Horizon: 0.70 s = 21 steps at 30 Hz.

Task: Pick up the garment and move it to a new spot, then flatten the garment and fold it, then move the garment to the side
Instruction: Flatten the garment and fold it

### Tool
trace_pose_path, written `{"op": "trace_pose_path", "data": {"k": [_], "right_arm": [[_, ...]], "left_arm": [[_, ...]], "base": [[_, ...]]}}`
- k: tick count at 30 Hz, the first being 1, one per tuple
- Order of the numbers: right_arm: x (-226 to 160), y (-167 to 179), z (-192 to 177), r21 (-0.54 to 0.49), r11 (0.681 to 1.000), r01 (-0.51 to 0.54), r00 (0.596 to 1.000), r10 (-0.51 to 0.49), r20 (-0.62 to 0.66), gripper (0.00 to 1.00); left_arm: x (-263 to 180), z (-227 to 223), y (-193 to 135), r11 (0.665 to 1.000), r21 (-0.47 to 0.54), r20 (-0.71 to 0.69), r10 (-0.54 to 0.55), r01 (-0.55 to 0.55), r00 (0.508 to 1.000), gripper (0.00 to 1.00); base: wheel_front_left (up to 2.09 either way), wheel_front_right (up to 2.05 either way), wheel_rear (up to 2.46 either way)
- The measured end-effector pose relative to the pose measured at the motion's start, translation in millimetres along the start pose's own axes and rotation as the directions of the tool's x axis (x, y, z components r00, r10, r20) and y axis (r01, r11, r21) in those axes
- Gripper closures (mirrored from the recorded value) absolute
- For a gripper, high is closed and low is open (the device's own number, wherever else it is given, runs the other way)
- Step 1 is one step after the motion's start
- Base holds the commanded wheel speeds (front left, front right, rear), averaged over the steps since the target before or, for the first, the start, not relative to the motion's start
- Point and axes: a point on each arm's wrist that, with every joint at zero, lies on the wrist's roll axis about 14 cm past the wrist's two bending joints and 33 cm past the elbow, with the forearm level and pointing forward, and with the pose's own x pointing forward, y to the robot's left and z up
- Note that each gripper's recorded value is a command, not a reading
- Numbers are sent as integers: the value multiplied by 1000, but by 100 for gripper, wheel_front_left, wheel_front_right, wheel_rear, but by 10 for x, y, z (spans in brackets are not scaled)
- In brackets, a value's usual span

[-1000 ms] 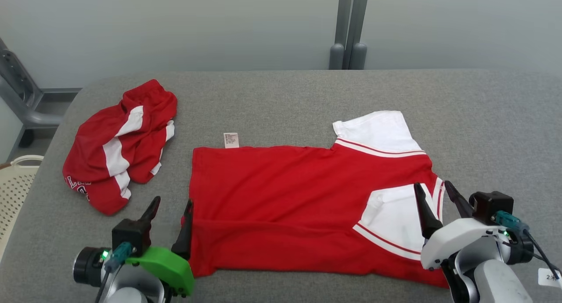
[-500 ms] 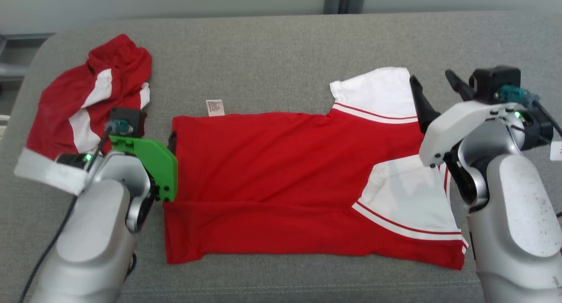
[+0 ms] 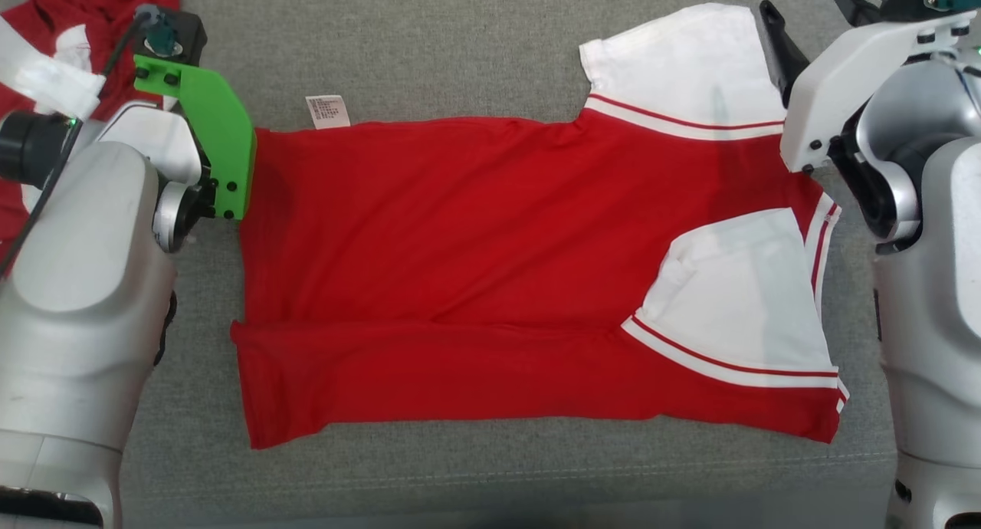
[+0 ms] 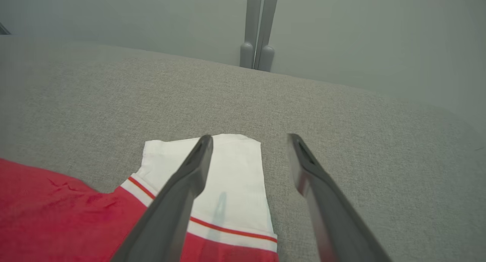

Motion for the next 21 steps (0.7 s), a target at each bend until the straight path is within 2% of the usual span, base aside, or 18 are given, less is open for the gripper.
{"op": "trace_pose_path", "data": {"k": [9,15,21], "right_arm": [[275,-104,-351,-11,1000,10,995,-11,-94,0],[269,-66,-401,2,1000,3,994,-3,-105,0],[194,-62,-328,4,1000,5,996,-5,-91,0]], "left_arm": [[268,-17,-77,998,3,-101,-55,55,993,0],[126,151,23,1000,16,-66,-26,27,997,0],[-31,159,-125,997,37,-99,-70,74,993,0]], "base": [[0,0,0],[0,0,0],[0,0,0]]}}
